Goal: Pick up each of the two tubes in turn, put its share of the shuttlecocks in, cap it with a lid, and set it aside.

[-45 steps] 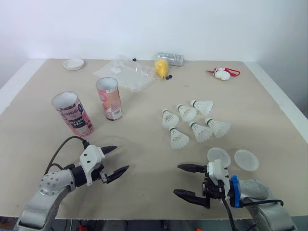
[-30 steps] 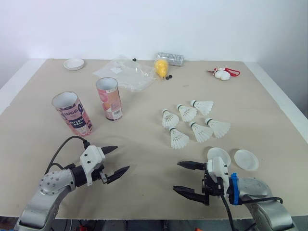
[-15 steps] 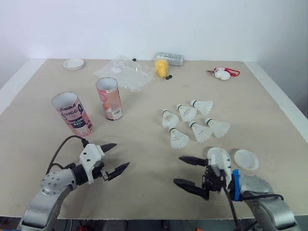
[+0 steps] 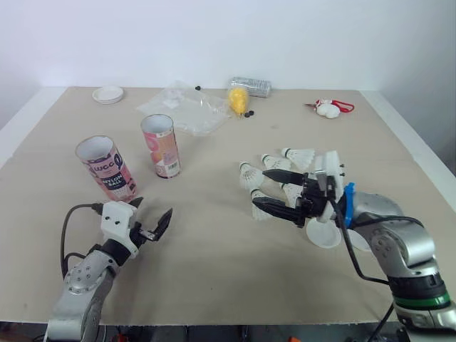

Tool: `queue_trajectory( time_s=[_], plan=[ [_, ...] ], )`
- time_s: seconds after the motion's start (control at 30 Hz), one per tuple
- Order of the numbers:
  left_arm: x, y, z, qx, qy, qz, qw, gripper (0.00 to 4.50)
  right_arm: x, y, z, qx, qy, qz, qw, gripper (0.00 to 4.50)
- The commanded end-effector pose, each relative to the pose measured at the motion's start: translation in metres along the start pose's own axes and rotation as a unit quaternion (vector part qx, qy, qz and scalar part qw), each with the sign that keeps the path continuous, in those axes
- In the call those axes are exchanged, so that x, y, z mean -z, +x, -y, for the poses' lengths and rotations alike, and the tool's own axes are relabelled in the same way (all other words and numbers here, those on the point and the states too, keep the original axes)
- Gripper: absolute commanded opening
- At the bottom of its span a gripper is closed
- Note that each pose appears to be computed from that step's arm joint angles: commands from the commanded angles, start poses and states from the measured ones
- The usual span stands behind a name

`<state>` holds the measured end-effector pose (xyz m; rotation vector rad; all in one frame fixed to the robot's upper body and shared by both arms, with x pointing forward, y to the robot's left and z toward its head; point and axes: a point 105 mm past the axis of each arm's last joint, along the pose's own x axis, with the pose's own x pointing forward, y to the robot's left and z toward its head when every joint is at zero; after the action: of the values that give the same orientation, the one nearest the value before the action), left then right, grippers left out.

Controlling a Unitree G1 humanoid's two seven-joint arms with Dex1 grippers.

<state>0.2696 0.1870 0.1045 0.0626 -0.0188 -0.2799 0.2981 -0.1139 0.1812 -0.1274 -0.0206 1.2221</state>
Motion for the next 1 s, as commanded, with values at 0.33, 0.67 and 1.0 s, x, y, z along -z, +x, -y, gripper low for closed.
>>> queue_trajectory(
  time_s=[0.33, 0.67, 1.0],
  plan=[
    [0.001, -0.032, -0.056, -0.26, -0.06, -0.003, 0.964, 4.5, -0.007, 0.029, 0.002, -0.101, -0.114, 0.01, 0.988, 4.47],
    [0.003, -0.001, -0.064, -0.197, -0.057, -0.014, 0.979, 4.5, -0.012, 0.043, 0.004, -0.102, -0.13, 0.015, 0.986, 4.47],
    [-0.001, 0.025, -0.077, -0.156, -0.019, -0.025, 0.987, 4.5, -0.012, 0.046, 0.005, -0.092, -0.134, 0.021, 0.987, 4.47]
  ],
)
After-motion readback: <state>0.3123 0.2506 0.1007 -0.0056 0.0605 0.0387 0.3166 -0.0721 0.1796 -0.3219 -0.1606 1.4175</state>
